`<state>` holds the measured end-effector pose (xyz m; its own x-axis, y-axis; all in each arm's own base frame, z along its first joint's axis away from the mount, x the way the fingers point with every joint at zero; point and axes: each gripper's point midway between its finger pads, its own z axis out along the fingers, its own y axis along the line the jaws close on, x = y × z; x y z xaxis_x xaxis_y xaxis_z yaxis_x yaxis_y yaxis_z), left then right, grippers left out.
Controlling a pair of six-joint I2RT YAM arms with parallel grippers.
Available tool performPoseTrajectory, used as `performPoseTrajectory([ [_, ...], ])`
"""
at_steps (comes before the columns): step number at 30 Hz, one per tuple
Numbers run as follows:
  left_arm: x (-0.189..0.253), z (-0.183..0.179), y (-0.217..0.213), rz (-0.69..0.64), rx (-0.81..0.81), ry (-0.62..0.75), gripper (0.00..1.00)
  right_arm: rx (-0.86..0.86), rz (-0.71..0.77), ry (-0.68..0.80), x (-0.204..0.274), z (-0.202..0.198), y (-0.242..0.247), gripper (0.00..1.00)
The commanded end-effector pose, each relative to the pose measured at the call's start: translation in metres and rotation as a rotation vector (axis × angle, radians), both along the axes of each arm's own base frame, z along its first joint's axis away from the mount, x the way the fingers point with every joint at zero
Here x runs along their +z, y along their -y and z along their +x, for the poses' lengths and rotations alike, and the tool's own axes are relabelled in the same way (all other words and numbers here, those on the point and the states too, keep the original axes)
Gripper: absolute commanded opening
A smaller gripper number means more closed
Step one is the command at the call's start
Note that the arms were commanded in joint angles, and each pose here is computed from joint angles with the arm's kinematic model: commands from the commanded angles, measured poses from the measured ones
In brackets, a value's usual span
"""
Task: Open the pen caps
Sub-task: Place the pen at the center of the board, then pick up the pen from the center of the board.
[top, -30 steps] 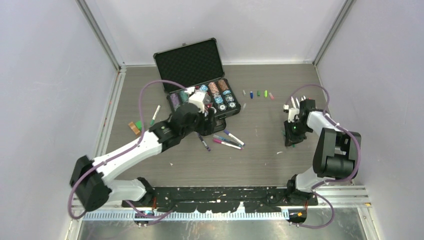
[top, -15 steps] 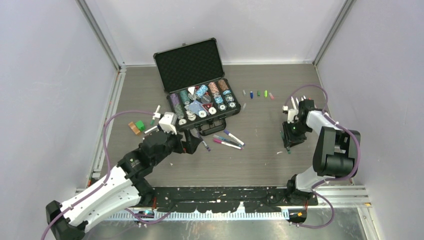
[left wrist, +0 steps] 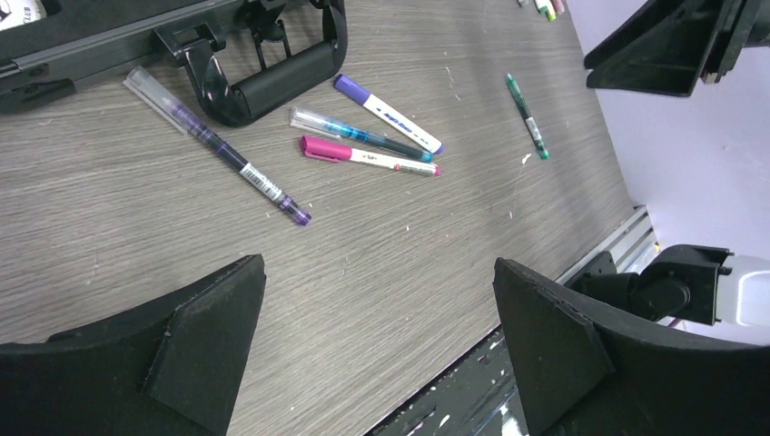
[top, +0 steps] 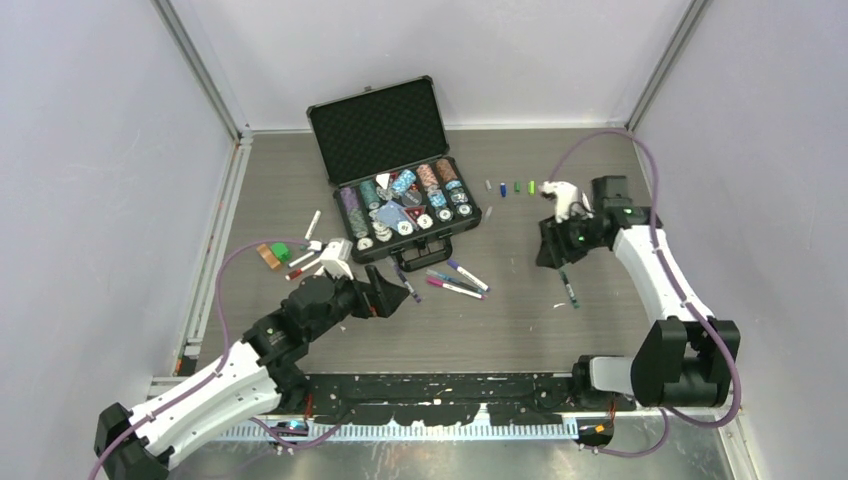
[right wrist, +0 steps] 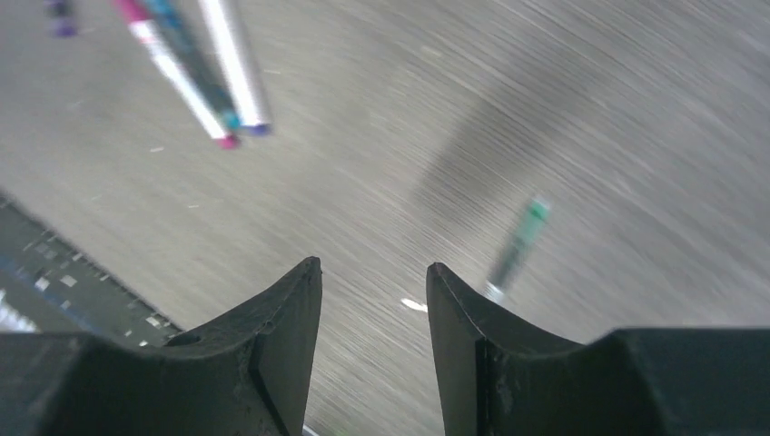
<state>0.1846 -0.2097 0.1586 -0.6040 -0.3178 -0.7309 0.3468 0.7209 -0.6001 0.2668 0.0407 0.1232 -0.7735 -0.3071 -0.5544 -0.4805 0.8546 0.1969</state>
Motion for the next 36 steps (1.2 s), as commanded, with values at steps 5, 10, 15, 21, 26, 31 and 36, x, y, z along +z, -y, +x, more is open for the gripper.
performPoseTrajectory([
  [5, 0.004, 0.013, 0.015, -0.134, 0.043, -0.015, 1.0, 0.325, 0.201, 0.04, -0.002, 0.004, -0.131, 0.51],
  [10, -0.006, 0.016, 0.017, -0.178, 0.071, -0.05, 1.0, 0.373, 0.001, -0.006, -0.041, 0.011, -0.158, 0.49],
  [15, -0.01, 0.019, 0.018, -0.204, 0.094, -0.062, 1.0, 0.372, -0.13, 0.013, -0.062, 0.025, -0.169, 0.41],
  [21, -0.011, 0.02, 0.018, -0.206, 0.099, -0.066, 1.0, 0.367, -0.214, 0.019, -0.074, 0.035, -0.175, 0.35],
  [26, -0.012, 0.019, 0.017, -0.201, 0.1, -0.068, 1.0, 0.383, -0.228, -0.007, -0.084, 0.033, -0.18, 0.35],
  [31, -0.011, 0.017, 0.015, -0.203, 0.103, -0.066, 1.0, 0.394, -0.269, -0.038, -0.095, 0.031, -0.18, 0.35],
  [36, -0.011, 0.016, 0.011, -0.205, 0.11, -0.063, 1.0, 0.378, -0.347, -0.054, -0.107, 0.031, -0.167, 0.27],
])
